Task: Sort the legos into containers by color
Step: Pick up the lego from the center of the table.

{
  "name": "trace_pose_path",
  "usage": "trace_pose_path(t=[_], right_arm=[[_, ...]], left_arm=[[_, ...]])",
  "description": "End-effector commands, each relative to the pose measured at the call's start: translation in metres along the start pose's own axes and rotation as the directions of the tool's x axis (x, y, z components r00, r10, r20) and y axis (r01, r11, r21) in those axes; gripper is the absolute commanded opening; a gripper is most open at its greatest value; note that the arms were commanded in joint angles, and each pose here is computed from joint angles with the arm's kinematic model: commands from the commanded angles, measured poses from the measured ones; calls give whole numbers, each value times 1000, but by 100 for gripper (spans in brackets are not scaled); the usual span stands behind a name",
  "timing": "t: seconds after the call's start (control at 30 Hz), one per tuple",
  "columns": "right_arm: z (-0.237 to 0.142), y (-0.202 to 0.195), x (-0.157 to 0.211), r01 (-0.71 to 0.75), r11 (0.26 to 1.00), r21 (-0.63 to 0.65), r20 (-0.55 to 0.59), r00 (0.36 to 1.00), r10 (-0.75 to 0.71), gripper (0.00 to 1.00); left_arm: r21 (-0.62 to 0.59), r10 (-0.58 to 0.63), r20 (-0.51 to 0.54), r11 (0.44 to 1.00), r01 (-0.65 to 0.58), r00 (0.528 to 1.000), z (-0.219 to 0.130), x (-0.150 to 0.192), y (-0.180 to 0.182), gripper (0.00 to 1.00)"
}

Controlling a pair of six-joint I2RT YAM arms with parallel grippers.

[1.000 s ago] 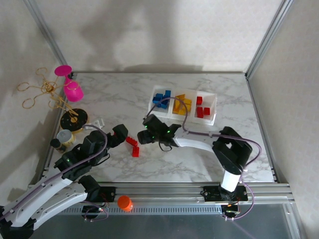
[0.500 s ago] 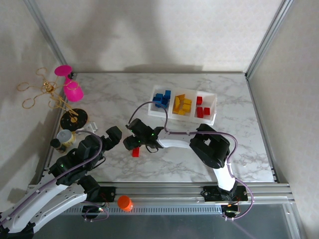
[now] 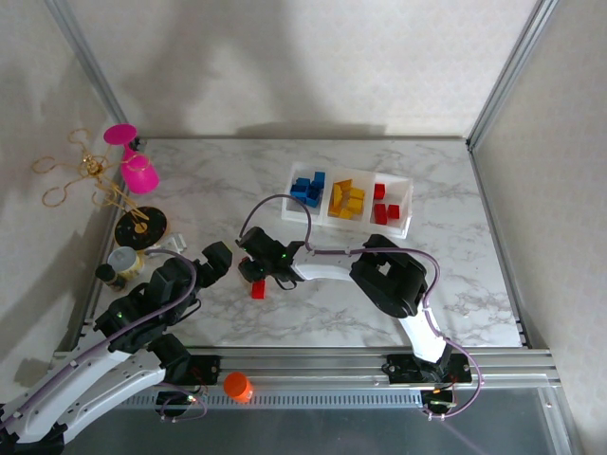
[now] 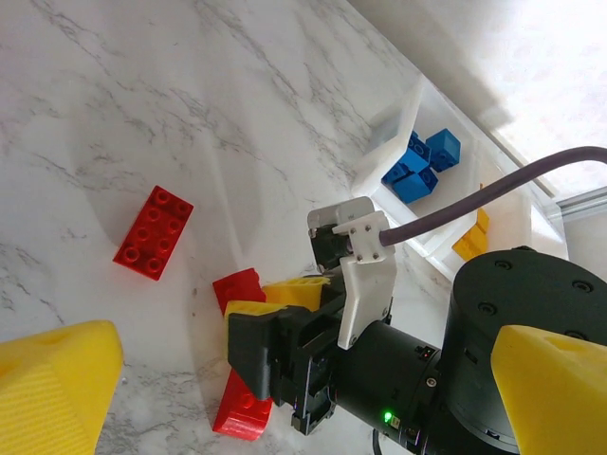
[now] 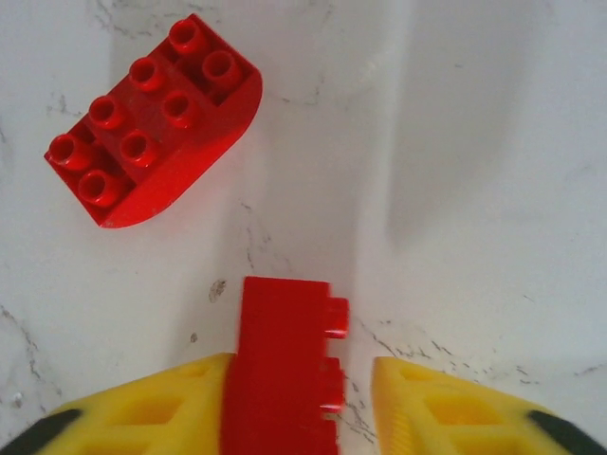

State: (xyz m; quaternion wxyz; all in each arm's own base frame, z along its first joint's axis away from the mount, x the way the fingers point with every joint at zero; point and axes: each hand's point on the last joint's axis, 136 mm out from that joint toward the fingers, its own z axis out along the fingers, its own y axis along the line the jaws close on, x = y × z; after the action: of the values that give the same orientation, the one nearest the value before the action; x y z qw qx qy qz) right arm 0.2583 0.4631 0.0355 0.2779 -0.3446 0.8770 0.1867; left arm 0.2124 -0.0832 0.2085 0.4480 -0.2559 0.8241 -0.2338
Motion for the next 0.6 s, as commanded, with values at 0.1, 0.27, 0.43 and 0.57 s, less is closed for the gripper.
trace_pose_path(t=[0.1,0.27,0.43,0.57], right_arm=[[-15,1,-10,12,1000,19,24,1000,-13,29],[-40,-7,-24,-41,999,16,71,997,40,26],[-74,-25,-36,-115,993,23,128,986,111,25],[-102,-60,-40,-218,973,78,166,965,203,23]], left_arm=[[-23,-20,16,1000,20,1000,2,-3,3,100],[19,1,3,1000,-1,1000,4,-5,-13,100],[43,42,-27,998,-41,999,11,-3,-31,100],[111,80,-69,991,-72,994,18,4,-54,100]])
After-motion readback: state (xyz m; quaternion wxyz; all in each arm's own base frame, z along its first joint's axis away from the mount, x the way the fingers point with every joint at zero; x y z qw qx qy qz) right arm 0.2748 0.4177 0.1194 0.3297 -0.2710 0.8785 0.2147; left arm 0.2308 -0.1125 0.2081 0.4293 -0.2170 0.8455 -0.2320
